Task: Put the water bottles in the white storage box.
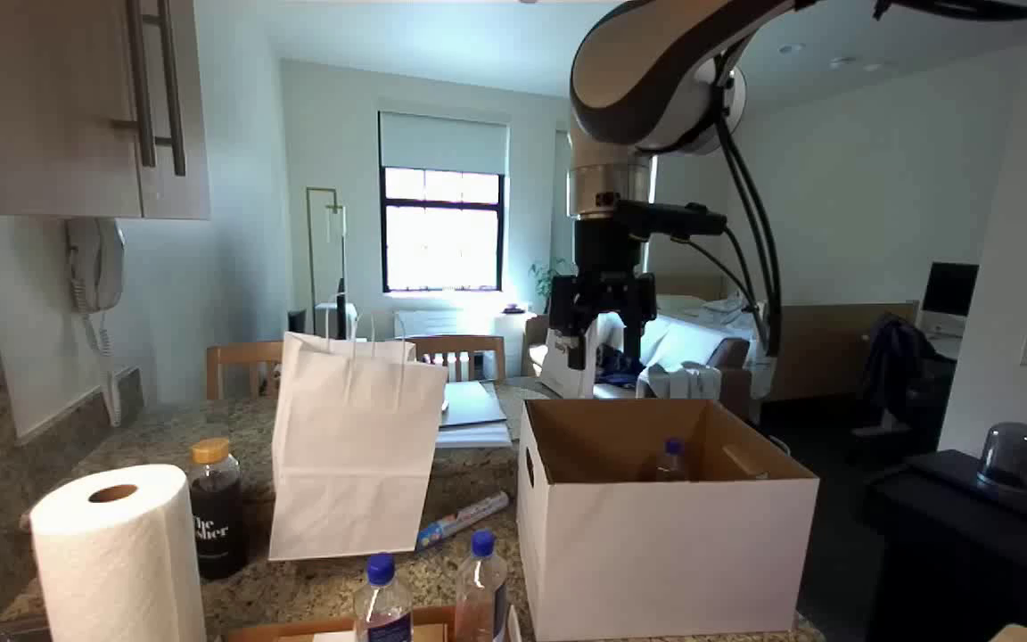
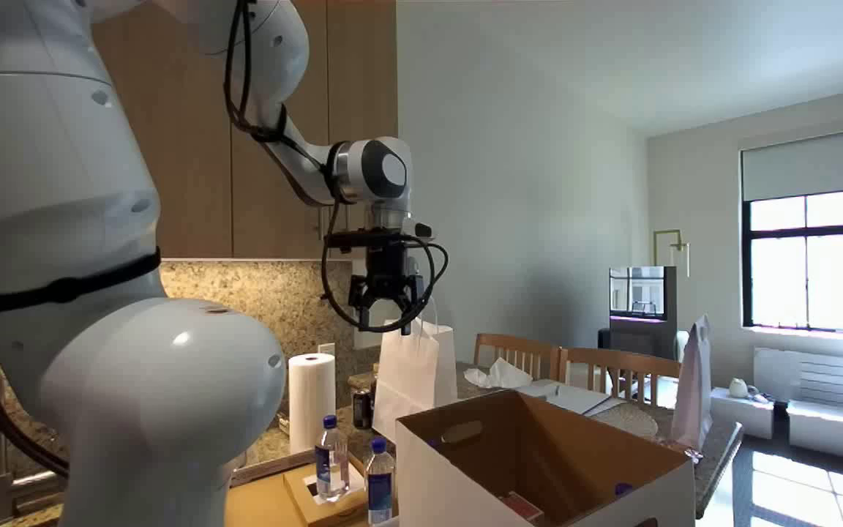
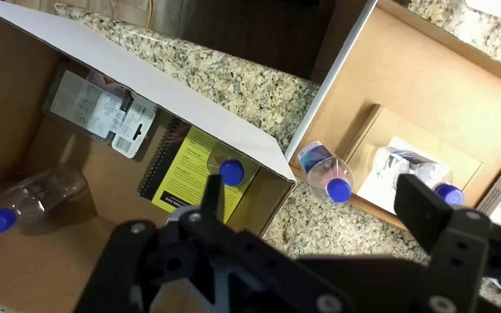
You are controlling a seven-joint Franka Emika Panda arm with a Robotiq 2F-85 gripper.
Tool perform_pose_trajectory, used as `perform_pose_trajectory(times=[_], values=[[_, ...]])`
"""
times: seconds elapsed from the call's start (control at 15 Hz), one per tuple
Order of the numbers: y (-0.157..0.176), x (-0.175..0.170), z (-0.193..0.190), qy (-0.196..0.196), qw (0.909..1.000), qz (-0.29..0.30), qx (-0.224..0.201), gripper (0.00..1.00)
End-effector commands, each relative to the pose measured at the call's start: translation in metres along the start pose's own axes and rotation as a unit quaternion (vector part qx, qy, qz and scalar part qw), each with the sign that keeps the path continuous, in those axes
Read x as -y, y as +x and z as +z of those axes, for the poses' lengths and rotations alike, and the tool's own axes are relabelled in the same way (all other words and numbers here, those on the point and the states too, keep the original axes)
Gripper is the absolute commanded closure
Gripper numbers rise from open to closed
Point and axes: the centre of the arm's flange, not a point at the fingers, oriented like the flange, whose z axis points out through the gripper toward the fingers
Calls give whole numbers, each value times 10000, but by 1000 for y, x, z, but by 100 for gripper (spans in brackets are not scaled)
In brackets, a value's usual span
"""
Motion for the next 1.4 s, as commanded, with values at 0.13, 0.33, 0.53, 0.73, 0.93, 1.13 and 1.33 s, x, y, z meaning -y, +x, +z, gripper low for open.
perform_pose_trajectory(times=[0.13,0.33,0.53,0.73,0.93,1.13,1.33], values=[[0,0,0,0,10000,0,0,0],[0,0,0,0,10000,0,0,0],[0,0,0,0,10000,0,0,0],[0,0,0,0,10000,0,0,0],[5,25,-9,-118,9996,40,-238,0],[18,70,-20,-259,9965,24,-793,0],[29,117,-22,-321,9897,157,-1384,0]])
